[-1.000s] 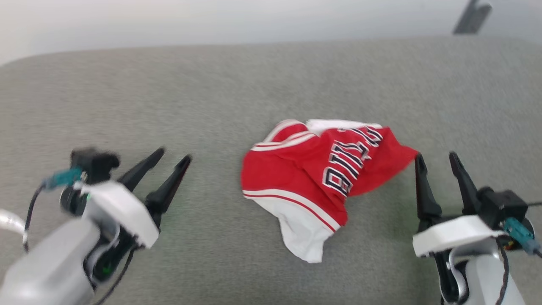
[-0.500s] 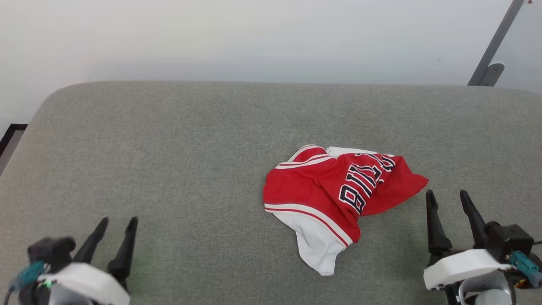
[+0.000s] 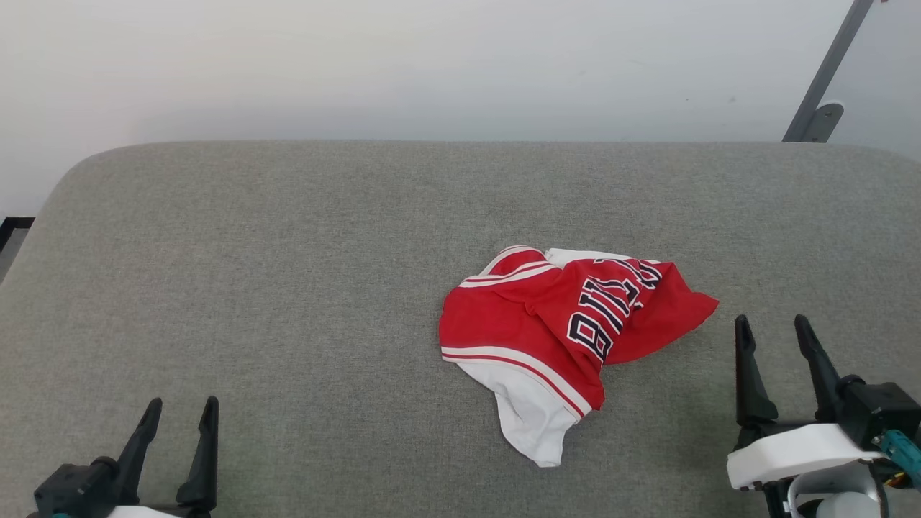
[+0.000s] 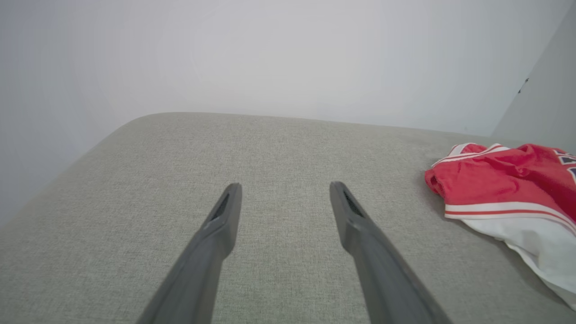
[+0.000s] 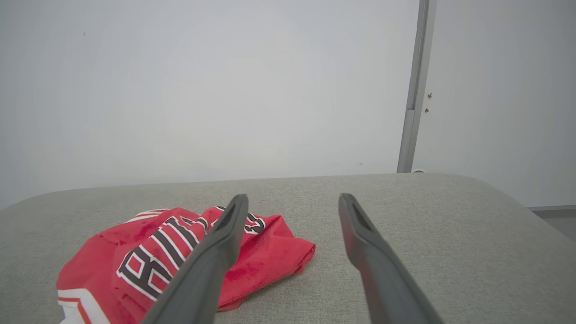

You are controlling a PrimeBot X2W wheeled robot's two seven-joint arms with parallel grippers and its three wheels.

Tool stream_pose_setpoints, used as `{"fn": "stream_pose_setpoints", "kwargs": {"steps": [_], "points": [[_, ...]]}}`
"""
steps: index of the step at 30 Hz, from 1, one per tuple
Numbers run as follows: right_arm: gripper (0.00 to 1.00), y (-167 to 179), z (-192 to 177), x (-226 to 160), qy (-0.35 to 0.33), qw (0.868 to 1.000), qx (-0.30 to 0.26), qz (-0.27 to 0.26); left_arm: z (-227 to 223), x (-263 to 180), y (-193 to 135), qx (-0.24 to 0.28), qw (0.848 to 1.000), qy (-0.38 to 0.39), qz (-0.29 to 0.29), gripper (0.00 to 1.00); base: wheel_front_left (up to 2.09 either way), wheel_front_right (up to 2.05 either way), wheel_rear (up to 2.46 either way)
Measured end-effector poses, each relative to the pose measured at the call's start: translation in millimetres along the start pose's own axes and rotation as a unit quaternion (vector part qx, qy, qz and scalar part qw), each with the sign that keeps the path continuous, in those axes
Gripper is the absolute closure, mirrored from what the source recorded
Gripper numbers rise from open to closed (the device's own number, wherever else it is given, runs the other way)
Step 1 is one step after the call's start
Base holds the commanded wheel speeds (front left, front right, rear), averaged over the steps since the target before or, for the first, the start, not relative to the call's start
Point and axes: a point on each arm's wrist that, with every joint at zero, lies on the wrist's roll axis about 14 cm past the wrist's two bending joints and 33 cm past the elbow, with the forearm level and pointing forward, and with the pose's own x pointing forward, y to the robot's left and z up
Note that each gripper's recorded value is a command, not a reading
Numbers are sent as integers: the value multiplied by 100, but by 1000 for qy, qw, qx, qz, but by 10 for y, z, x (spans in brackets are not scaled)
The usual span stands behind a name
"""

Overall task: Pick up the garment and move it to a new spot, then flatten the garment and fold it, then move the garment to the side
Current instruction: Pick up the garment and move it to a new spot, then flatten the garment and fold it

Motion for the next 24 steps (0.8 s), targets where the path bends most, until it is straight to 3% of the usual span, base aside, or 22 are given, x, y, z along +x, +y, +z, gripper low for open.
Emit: {"fn": "stream_pose_setpoints", "kwargs": {"steps": [13,19,24], "points": [[0,14,-67,20,9,1000,2,2,-42,46,-172,-23,999,5,-22,0,0,0,0],[0,-15,-60,148,3,1000,11,-3,-42,279,-701,-26,985,50,-163,0,0,0,0],[0,-72,-93,239,3,1000,20,-11,-90,470,-1088,-26,947,169,-272,0,0,0,0]]}}
